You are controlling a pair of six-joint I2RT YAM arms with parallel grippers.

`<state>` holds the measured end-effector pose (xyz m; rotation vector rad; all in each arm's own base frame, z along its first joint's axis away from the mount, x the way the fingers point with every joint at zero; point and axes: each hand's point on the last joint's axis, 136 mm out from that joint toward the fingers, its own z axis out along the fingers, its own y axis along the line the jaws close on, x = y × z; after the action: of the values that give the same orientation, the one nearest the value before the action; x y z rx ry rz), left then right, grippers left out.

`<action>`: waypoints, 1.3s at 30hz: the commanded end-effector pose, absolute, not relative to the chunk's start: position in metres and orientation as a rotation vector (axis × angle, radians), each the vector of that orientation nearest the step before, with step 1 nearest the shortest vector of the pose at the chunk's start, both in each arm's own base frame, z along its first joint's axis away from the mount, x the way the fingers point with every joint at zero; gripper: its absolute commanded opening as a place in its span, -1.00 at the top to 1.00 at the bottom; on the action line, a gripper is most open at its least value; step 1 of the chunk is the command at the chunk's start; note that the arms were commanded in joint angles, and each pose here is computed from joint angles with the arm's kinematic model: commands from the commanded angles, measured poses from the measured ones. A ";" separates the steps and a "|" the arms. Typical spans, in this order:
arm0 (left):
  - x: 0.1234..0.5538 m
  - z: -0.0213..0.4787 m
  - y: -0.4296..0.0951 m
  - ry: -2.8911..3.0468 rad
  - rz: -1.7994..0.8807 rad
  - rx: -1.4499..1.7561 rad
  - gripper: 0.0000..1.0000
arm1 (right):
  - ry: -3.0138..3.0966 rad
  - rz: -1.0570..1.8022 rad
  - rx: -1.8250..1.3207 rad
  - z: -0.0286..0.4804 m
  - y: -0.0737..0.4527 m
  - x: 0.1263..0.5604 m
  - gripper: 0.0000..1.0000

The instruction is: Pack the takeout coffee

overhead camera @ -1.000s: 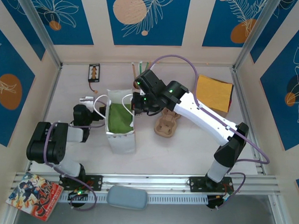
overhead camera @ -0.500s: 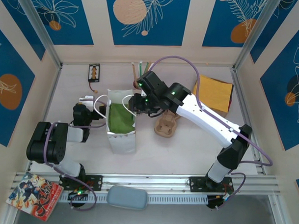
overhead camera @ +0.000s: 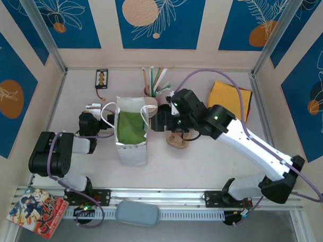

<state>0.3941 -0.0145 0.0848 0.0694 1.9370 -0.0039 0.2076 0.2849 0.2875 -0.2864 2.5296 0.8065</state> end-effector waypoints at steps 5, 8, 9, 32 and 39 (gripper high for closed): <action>0.396 0.091 -0.021 1.903 -0.014 0.108 -1.00 | 2.441 0.525 -0.215 0.257 0.201 0.224 -0.87; 0.396 0.091 -0.021 1.903 -0.014 0.109 -1.00 | 2.361 0.378 -0.151 0.239 0.162 0.244 -0.93; 0.396 0.091 -0.021 1.903 -0.015 0.109 -1.00 | 2.318 0.332 -0.157 0.236 0.151 0.252 -0.98; 0.396 0.091 -0.021 1.903 -0.014 0.109 -1.00 | 1.949 0.135 -0.088 0.113 0.039 0.394 -0.98; 0.396 0.092 -0.022 1.902 -0.014 0.112 -1.00 | 1.916 0.238 -0.120 0.098 0.042 0.392 -0.98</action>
<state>0.3943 -0.0152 0.0855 0.0722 1.9339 -0.0067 0.3854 0.0303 0.0746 -0.0478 2.0378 0.1751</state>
